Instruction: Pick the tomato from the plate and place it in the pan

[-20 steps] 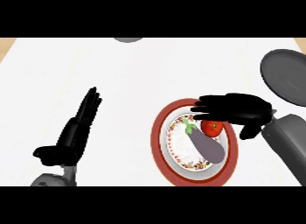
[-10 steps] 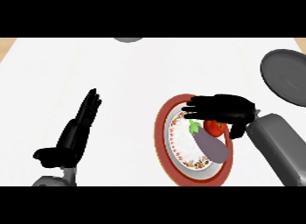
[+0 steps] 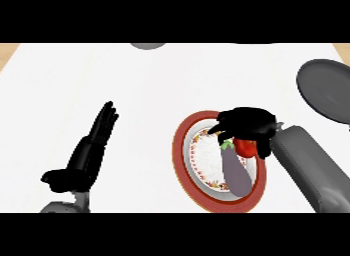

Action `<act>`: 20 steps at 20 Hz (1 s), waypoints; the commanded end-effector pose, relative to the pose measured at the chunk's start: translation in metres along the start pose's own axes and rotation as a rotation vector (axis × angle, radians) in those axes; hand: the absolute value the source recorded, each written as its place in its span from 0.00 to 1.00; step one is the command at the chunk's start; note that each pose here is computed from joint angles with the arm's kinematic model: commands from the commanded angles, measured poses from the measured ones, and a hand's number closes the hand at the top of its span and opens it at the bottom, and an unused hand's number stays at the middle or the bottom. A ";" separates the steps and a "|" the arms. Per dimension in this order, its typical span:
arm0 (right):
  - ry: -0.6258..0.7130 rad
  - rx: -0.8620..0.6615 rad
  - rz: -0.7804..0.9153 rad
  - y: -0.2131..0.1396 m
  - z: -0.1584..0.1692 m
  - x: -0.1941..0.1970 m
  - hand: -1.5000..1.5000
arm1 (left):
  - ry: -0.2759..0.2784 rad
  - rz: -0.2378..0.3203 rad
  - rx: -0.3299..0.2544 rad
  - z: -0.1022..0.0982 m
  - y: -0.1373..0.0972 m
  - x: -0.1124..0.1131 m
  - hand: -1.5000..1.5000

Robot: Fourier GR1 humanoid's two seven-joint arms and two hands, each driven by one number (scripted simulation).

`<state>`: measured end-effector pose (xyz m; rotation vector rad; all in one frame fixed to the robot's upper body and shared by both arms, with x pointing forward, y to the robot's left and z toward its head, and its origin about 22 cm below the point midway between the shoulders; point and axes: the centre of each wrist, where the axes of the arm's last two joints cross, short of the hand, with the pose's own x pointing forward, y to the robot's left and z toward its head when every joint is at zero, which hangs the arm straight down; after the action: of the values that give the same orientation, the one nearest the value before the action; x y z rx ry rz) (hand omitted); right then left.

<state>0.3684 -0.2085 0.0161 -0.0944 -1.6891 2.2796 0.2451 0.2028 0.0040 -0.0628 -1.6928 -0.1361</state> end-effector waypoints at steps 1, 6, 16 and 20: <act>-0.038 -0.004 0.055 0.024 0.006 0.001 1.00 | -0.004 0.005 -0.003 0.002 0.002 0.022 0.50; -0.021 -0.047 0.065 0.021 -0.003 -0.008 1.00 | -0.004 -0.021 0.000 0.000 0.000 -0.016 0.50; 0.661 -0.338 -0.317 0.028 0.032 -0.023 1.00 | 0.002 -0.007 0.031 0.003 0.007 -0.004 0.50; 1.106 -0.443 -0.485 0.033 0.056 -0.031 1.00 | 0.024 -0.001 0.054 0.005 0.012 -0.006 0.50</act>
<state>0.3790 -0.2646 0.0039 -0.6208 -1.5204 1.4489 0.2446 0.2129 0.0005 -0.0281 -1.6833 -0.1034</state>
